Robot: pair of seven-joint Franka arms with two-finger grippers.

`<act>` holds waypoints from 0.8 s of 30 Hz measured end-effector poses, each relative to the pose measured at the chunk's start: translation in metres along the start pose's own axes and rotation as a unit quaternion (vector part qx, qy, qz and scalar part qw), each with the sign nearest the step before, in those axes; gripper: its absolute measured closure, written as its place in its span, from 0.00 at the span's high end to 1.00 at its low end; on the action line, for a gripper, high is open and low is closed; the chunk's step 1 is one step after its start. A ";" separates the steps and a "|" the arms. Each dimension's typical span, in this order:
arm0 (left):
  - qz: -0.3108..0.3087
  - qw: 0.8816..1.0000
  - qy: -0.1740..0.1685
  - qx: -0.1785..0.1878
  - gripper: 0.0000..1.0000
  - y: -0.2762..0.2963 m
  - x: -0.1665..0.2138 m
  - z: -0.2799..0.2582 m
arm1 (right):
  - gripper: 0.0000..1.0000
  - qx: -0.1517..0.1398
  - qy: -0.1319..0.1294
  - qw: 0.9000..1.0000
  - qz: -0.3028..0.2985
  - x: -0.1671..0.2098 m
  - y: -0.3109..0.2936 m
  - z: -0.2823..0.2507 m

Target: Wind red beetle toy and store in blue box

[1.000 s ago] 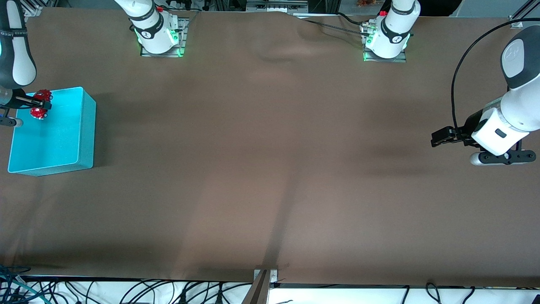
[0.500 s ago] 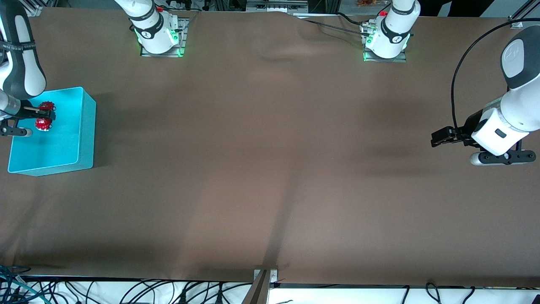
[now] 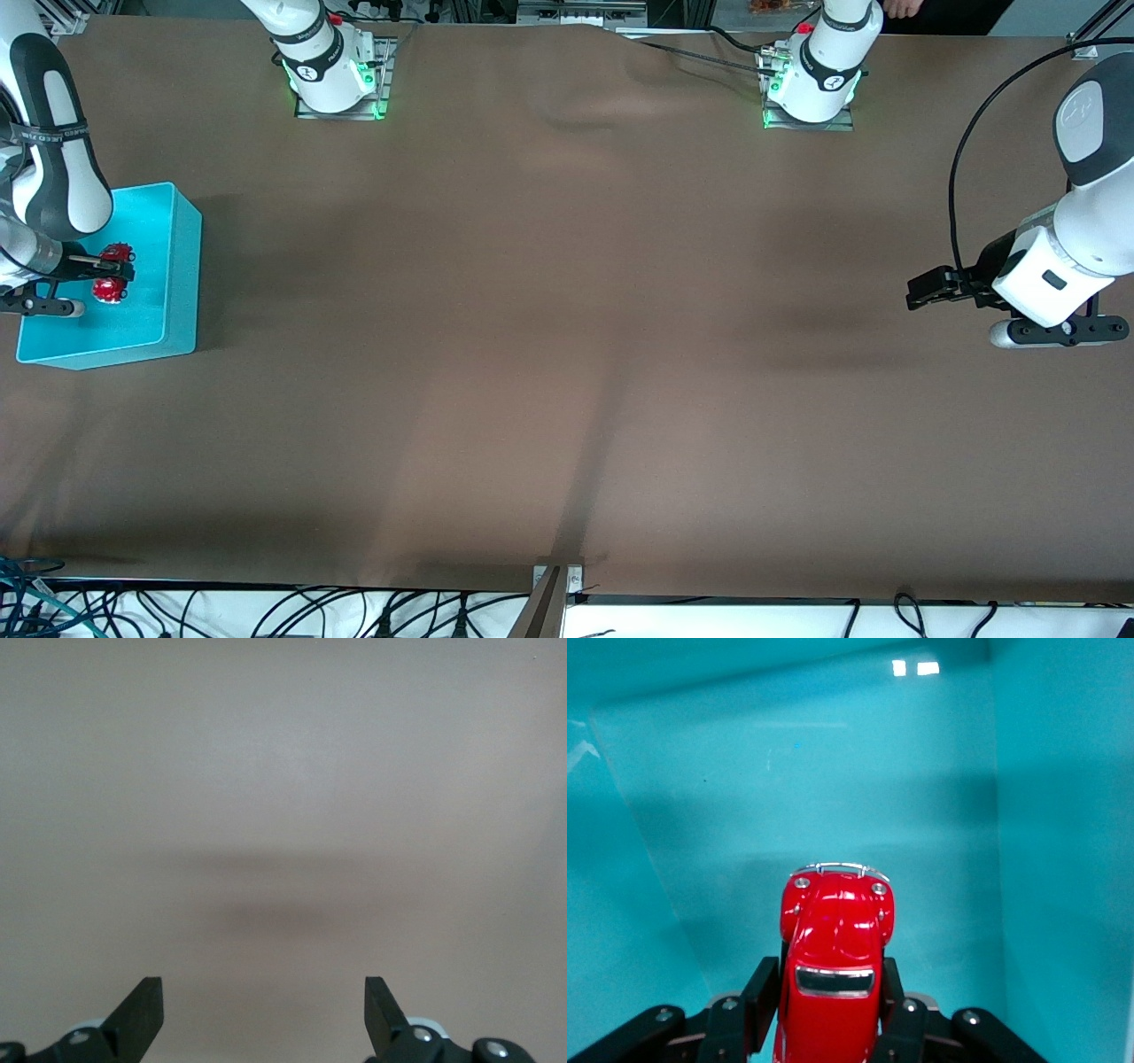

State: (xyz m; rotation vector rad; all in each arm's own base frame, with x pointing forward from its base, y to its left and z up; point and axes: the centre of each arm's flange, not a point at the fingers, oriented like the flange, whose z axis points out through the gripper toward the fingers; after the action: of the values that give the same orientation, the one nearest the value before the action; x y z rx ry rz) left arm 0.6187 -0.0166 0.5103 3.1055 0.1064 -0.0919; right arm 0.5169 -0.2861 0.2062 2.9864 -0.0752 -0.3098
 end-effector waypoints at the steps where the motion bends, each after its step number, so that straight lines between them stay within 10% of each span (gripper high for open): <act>1: 0.000 1.000 0.000 0.000 1.00 0.000 0.000 0.000 | 0.50 0.000 0.000 1.000 0.000 0.000 0.000 0.001; 10: 0.000 1.000 0.000 0.000 1.00 0.000 0.000 0.000 | 0.50 0.001 0.008 1.000 0.005 0.005 -0.004 0.015; 20: 0.000 1.000 0.000 0.000 1.00 0.000 0.000 0.000 | 0.91 0.004 0.013 0.999 0.031 0.011 -0.014 0.019; 24: 0.000 1.000 0.000 0.000 1.00 0.000 0.000 0.000 | 0.93 0.003 0.014 0.999 0.033 0.011 -0.014 0.018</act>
State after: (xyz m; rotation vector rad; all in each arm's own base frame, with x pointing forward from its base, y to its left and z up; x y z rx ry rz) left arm 0.6188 -0.0164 0.5102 3.1053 0.1069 -0.0920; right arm 0.5249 -0.2751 0.1844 2.9864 -0.1728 -0.2604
